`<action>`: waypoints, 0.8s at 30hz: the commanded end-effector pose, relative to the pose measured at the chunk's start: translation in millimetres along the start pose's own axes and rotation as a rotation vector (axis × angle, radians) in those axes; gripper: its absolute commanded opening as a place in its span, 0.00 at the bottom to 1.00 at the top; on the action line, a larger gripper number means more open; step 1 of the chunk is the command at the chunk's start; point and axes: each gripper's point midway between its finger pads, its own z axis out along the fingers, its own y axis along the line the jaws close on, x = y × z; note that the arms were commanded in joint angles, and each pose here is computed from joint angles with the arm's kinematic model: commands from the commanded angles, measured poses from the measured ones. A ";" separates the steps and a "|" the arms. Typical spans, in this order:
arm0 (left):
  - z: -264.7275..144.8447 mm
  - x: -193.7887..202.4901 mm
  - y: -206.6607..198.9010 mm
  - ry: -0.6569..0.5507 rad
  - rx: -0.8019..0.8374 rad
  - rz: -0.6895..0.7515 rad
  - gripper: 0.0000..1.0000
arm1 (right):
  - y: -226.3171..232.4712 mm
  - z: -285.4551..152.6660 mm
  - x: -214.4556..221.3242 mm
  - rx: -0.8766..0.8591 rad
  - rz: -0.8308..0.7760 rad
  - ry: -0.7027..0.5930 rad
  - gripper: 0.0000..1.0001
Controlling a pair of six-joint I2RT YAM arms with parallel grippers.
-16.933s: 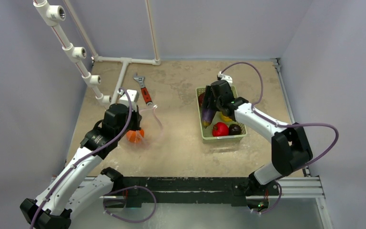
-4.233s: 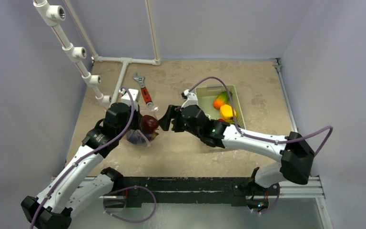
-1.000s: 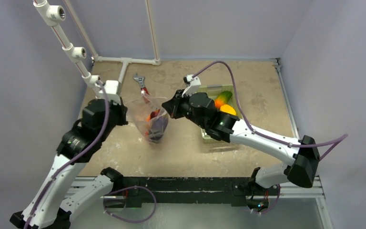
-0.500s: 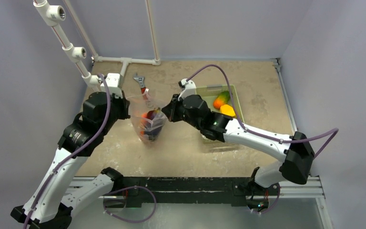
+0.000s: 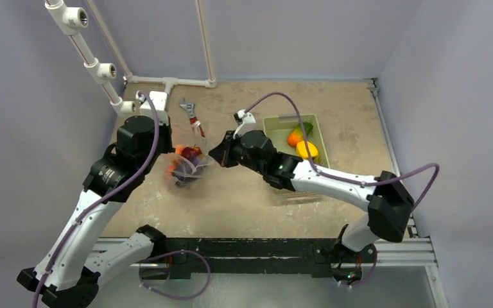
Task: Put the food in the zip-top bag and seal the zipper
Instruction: Adjust the zipper food storage bag at the center of the board.
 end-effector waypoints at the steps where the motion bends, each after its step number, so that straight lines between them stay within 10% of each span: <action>1: 8.2 -0.5 -4.8 -0.028 0.014 0.007 0.00 | -11.2 15.6 41.1 -0.040 0.082 0.083 0.00; 24: 20.8 61.9 -26.7 0.032 0.118 -0.089 0.00 | -95.0 3.1 34.1 0.226 0.062 0.032 0.00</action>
